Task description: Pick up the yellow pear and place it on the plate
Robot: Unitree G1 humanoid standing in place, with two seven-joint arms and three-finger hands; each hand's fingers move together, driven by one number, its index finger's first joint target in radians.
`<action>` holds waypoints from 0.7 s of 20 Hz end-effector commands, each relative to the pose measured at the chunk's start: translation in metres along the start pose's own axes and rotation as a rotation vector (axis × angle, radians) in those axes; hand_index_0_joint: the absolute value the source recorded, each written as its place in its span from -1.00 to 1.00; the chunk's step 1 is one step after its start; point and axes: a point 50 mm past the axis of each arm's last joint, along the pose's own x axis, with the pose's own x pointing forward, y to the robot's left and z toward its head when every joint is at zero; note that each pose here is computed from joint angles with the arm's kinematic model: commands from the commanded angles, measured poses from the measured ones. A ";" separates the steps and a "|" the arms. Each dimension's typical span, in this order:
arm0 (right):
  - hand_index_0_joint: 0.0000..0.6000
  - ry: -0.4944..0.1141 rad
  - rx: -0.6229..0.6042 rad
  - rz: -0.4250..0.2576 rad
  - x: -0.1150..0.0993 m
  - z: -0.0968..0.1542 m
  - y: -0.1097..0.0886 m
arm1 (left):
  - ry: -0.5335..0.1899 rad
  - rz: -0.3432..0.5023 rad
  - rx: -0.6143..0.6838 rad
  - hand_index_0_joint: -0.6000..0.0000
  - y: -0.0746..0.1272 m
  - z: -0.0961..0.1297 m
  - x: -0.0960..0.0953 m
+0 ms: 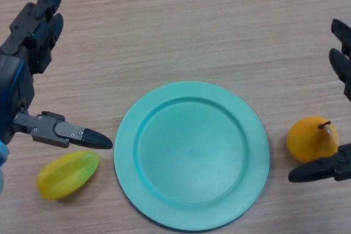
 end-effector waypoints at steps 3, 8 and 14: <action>-1.00 -0.163 -0.117 -0.084 -0.009 0.024 -0.018 | -0.224 0.104 0.138 1.00 0.014 0.037 -0.005; -1.00 -0.161 -0.131 -0.088 -0.011 0.017 -0.024 | -0.236 0.116 0.154 1.00 0.013 0.036 -0.006; -1.00 -0.173 -0.152 -0.062 -0.004 -0.017 -0.031 | -0.161 0.115 0.063 1.00 0.010 0.026 -0.012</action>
